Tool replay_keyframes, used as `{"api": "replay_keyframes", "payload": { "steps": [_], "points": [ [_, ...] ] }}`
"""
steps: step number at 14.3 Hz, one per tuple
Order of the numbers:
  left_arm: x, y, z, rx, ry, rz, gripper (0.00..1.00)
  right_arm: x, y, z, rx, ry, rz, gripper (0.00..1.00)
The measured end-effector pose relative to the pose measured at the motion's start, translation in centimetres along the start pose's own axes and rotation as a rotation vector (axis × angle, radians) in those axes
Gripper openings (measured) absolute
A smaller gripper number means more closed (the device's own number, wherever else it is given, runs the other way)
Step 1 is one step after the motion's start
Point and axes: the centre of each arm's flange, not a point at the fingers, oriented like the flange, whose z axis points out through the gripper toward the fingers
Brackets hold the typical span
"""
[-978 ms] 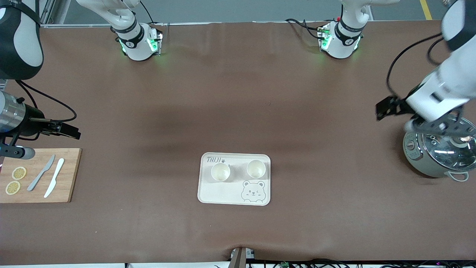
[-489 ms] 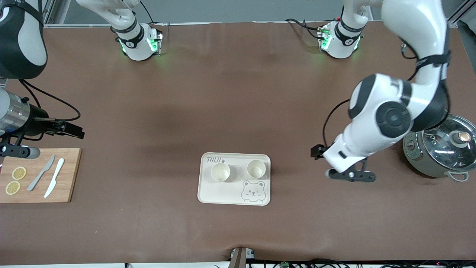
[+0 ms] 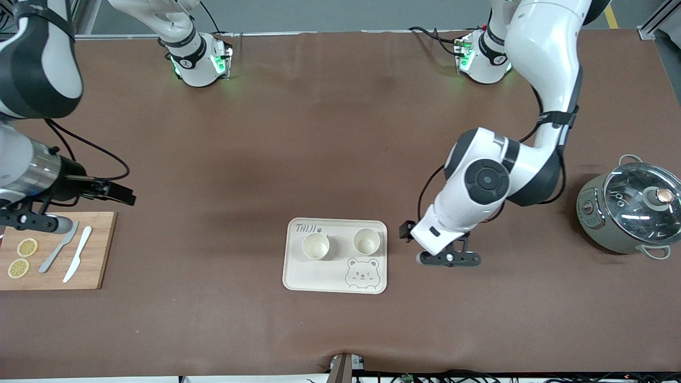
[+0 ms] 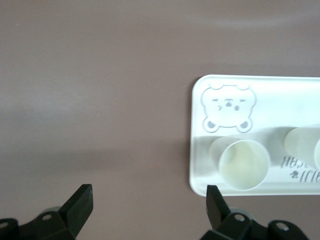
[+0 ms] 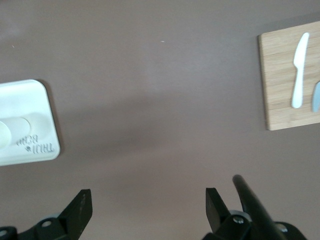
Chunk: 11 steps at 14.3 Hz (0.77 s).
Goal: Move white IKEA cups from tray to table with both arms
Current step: 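Move the left gripper from the pot toward the cups while the right gripper follows, then lower both grippers onto the two white cups and close them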
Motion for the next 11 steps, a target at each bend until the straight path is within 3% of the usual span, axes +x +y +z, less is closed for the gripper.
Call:
{"api": "replay_keyframes", "payload": {
  "steps": [5, 11],
  "points": [
    [-0.7, 3.1, 5.8, -0.023, 0.026, -0.003, 1.0, -1.5, -11.7, 4.5, 0.026, 0.052, 0.056, 1.0],
    [-1.9, 6.1, 11.6, -0.04, 0.066, -0.022, 1.0, -2.0, -20.2, 12.2, 0.073, 0.101, 0.098, 1.0]
  ]
}}
